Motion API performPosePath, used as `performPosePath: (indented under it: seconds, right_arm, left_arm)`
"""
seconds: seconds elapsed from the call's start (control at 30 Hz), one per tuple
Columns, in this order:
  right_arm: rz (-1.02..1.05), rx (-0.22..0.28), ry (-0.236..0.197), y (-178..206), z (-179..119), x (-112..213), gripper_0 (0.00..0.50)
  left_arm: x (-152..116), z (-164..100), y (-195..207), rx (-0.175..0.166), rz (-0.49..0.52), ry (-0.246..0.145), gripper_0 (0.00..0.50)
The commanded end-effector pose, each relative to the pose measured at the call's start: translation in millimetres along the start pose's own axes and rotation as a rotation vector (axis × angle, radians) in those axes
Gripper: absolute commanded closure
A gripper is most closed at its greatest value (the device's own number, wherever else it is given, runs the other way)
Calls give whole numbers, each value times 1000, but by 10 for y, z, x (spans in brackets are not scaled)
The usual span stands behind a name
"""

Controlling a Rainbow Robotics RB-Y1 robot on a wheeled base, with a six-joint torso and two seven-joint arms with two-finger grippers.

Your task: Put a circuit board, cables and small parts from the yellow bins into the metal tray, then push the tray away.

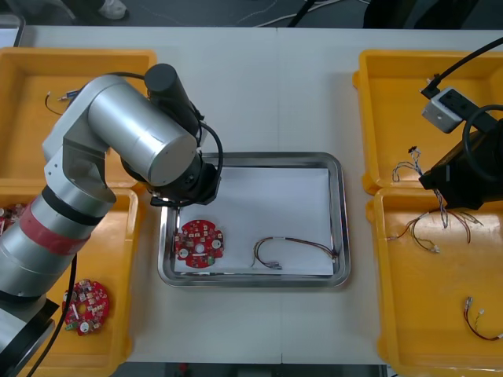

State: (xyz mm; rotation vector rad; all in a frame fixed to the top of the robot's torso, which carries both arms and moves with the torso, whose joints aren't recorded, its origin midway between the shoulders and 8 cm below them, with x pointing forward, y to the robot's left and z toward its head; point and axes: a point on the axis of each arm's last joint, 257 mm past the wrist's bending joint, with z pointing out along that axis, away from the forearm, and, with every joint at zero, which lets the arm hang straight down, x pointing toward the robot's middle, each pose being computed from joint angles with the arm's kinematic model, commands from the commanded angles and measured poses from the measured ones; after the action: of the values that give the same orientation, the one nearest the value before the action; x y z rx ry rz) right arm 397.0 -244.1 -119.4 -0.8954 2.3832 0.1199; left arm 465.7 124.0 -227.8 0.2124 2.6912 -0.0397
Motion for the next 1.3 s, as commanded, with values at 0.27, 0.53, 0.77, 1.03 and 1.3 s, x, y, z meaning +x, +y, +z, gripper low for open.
performPosePath:
  seconds: [0.27, 0.53, 0.77, 1.03, 1.3]
  right_arm:
    - [-13, 20, 13, 29, -44, 40, 500]
    - [-23, 18, 10, 62, -54, 38, 500]
    - [-32, 16, 6, 87, -61, 28, 500]
    - [-62, -1, 3, 180, -51, -31, 500]
    - [-95, -12, 4, 266, -27, -111, 500]
  left_arm:
    - [-553, -820, 287, 35, -86, -89, 0]
    - [-848, -1157, 681, 6, -66, -173, 0]
    - [-907, -1287, 1128, -53, -44, -185, 0]
    - [-886, -1286, 1769, -93, -30, -129, 0]
    - [-917, -1194, 2252, -108, -6, -112, 0]
